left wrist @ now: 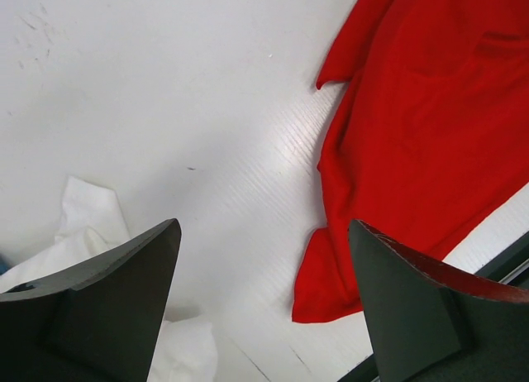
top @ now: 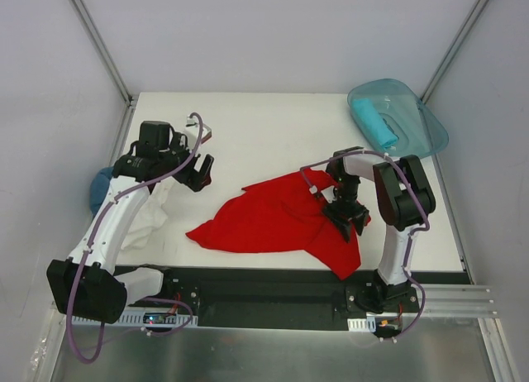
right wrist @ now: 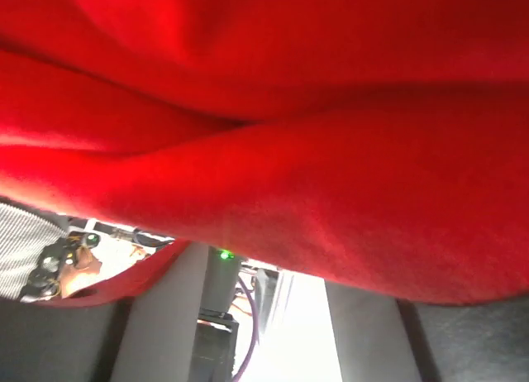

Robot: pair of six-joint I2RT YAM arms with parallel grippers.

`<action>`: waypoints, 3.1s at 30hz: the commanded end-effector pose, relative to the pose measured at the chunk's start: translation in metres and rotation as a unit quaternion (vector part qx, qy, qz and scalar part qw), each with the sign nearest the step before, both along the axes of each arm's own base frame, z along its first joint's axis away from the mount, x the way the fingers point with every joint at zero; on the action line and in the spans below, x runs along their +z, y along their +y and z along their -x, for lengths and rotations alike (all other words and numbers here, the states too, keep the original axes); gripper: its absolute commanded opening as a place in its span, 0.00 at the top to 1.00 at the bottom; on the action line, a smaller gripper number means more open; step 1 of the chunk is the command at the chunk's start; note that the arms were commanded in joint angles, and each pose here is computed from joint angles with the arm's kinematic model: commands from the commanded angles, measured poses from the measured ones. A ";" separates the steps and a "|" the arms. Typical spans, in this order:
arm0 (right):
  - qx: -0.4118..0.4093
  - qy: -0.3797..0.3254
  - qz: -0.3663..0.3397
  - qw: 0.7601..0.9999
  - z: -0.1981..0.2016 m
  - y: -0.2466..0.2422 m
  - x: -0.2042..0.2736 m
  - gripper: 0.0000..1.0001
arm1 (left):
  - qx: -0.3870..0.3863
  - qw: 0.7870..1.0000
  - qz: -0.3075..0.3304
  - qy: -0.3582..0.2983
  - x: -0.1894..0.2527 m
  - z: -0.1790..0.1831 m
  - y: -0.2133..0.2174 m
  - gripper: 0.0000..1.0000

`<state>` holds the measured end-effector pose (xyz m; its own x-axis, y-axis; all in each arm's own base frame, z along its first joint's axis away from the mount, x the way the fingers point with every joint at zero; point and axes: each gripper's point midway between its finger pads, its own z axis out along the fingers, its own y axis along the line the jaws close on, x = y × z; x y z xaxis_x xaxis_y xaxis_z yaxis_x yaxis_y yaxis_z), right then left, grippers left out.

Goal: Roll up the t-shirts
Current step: Flatten out the T-shirt at the center of the board.

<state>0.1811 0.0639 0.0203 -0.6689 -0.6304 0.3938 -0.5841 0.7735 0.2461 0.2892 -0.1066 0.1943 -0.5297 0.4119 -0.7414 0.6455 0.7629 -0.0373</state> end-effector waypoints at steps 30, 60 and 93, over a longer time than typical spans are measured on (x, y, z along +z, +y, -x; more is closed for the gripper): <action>-0.003 -0.126 -0.194 0.973 -0.056 0.141 0.108 0.52 | -0.008 0.999 0.034 -0.015 0.025 -0.014 -0.005 0.19; -0.464 -0.343 -0.120 0.808 -0.052 -0.129 0.182 0.35 | -0.481 0.877 0.012 0.006 -0.102 0.134 -0.442 0.39; -0.364 -0.346 -0.211 0.839 -0.080 -0.067 0.192 0.36 | -0.242 0.962 0.079 0.100 -0.023 0.014 -0.237 1.00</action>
